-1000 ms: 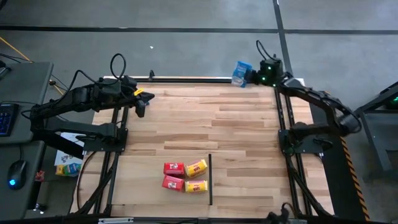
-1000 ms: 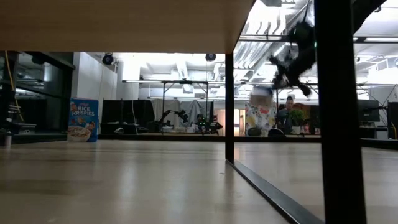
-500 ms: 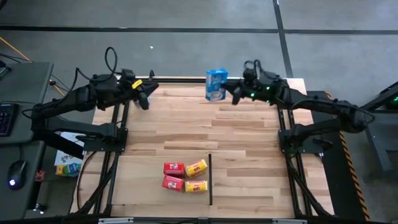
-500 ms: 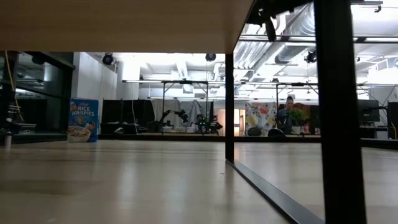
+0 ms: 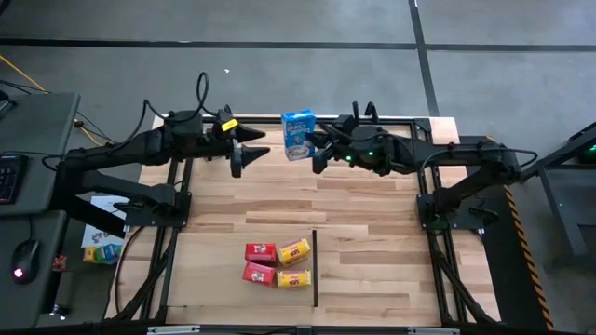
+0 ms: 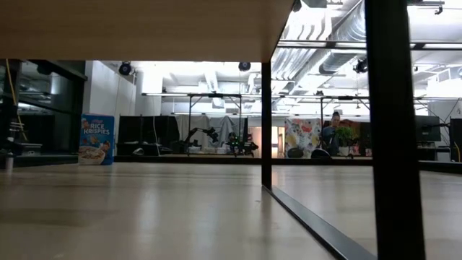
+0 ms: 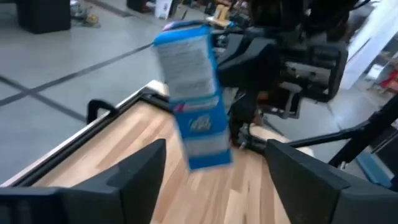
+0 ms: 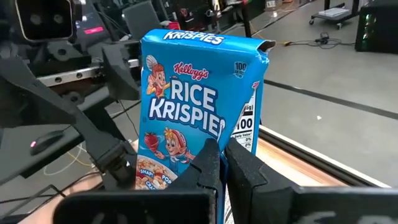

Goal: Stack cereal on shelf
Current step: Put the right blue cereal box on the shelf

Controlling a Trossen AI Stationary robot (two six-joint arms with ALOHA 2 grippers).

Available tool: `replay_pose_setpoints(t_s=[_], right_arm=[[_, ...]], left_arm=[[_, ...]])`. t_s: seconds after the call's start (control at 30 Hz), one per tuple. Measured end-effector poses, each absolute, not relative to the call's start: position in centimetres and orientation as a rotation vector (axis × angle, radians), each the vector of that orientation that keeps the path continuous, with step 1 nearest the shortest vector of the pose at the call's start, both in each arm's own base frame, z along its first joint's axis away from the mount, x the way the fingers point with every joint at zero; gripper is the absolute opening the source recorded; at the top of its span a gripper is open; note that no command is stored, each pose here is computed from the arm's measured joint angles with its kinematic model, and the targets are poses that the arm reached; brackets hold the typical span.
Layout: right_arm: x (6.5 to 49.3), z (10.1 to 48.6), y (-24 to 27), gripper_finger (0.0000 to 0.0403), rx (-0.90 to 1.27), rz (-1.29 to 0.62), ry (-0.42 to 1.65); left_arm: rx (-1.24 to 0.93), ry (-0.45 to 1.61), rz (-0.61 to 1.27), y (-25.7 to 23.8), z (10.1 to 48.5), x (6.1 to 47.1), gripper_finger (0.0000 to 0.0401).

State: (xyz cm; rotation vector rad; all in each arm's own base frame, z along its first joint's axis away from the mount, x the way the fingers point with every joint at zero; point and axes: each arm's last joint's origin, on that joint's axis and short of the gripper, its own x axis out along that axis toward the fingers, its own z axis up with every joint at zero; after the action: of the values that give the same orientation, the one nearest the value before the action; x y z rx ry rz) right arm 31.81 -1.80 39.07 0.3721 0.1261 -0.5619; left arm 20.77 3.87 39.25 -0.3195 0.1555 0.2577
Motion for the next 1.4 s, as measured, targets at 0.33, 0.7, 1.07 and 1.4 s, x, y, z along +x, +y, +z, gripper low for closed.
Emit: replay_pose_setpoints(t_s=[0.33,0.7,1.07,1.4], right_arm=[[34.0,40.6,-0.9,0.0,0.294,-0.561,0.146],[34.2,41.1,-0.8,0.0,0.295,-0.545,0.091],[34.2,41.1,-0.4,0.0004,0.274,-0.494,0.11],[34.3,41.1,-0.4,0.0077,0.259,-0.467,0.117]], left_arm=[[-0.325,0.118,0.312,4.3,39.0,22.1,0.0289],[-0.339,0.073,0.315,4.7,38.5,24.5,0.0289],[-0.311,0.018,0.292,4.8,38.4,25.9,0.0282],[-0.309,0.044,0.315,4.8,38.1,25.9,0.0165]])
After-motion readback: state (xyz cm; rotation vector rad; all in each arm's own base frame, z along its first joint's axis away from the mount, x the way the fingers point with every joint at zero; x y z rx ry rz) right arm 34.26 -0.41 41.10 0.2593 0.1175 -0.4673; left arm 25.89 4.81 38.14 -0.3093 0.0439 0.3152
